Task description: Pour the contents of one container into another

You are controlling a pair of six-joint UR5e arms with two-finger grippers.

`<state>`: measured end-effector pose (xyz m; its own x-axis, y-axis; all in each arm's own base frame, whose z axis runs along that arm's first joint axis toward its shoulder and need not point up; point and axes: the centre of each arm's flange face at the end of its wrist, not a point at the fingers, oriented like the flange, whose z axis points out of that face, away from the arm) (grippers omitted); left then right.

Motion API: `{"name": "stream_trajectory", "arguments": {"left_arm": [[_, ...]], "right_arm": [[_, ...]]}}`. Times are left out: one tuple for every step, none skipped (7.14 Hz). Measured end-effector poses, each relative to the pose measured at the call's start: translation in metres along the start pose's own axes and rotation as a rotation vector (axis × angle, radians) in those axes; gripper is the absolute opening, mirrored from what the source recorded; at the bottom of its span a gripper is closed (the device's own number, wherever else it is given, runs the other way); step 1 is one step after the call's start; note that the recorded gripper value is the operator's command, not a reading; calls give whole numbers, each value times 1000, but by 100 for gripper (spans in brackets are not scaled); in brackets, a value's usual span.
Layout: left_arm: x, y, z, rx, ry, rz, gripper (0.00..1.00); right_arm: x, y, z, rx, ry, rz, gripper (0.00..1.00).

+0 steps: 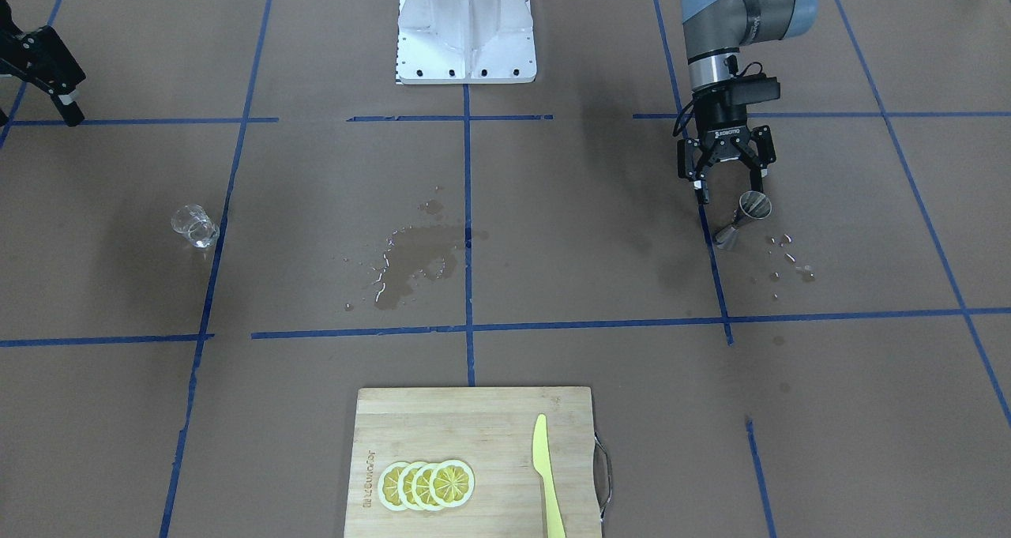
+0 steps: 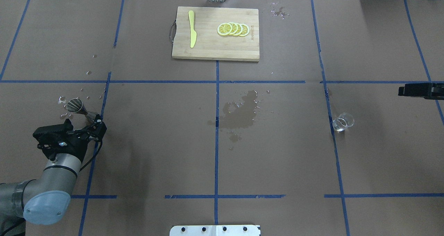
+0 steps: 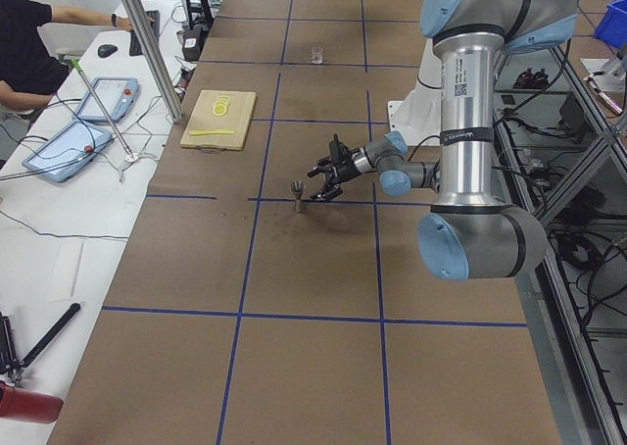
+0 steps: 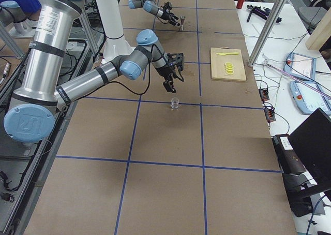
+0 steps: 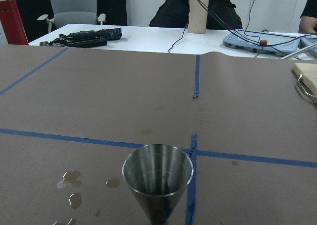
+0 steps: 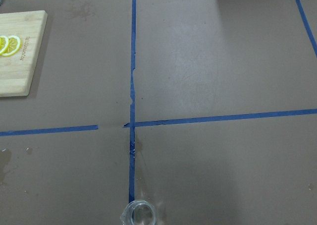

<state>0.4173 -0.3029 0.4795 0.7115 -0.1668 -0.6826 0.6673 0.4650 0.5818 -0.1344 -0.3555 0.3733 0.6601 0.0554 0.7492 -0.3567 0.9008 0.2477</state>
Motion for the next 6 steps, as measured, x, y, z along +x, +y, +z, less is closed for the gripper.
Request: {"name": "stream_trajectory", "arguments": {"left_arm": [[2,8,7,21,-8,12,99],[4,16,13,32,-14,22,96],[6,22,19,39,-20,32,94],[6,26,22,45,-25,39,92],[5,28,24,50,-28,44,90],[4,29,26,55,-31,47,88]], "right_arm": [[-5,7,4,17,0,-4,99],[-6,13,7,30,-3,-8,99],[-6,17,8,37,-3,-12,99],[-8,21,11,41,-1,-14,100],[-11,26,15,47,4,-12,100],[-16,31,19,53,10,-11,100]]}}
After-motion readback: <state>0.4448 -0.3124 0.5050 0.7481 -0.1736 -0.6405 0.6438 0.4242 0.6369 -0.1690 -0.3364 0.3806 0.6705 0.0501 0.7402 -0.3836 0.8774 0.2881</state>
